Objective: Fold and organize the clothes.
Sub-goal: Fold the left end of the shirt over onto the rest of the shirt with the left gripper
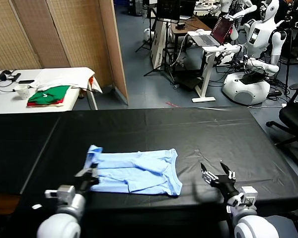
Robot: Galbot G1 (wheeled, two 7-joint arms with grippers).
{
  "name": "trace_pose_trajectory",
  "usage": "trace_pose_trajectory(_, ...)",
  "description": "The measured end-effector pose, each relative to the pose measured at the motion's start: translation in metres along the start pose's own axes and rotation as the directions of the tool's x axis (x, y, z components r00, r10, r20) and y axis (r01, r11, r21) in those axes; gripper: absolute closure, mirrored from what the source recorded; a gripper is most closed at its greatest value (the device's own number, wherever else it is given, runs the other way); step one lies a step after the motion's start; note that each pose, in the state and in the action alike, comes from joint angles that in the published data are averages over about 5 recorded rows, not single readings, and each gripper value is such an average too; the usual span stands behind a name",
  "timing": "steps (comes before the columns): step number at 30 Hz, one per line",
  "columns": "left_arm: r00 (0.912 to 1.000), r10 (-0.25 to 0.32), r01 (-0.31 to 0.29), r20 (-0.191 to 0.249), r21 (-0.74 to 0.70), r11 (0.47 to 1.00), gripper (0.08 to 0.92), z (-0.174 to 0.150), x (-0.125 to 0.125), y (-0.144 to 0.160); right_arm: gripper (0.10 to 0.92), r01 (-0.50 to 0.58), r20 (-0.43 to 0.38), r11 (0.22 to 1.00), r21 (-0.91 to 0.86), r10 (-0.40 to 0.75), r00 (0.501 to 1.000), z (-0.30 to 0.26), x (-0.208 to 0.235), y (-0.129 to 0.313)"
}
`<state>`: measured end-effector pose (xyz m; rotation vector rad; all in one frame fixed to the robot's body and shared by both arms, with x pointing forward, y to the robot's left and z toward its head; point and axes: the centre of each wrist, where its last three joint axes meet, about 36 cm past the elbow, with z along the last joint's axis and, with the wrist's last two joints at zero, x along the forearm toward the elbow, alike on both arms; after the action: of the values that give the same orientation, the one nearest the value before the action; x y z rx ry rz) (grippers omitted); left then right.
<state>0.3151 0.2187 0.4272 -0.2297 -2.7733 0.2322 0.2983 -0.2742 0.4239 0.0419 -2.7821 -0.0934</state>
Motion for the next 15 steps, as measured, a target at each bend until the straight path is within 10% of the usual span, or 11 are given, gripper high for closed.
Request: trace_pose_trajectory(15, 0.9660, 0.258, -0.254, 0.012, 0.235, 0.938, 0.832, -0.004, -0.037, -0.079, 0.115, -0.015, -0.018, 1.000, 0.012, 0.016, 1.000, 0.009, -0.002, 0.002)
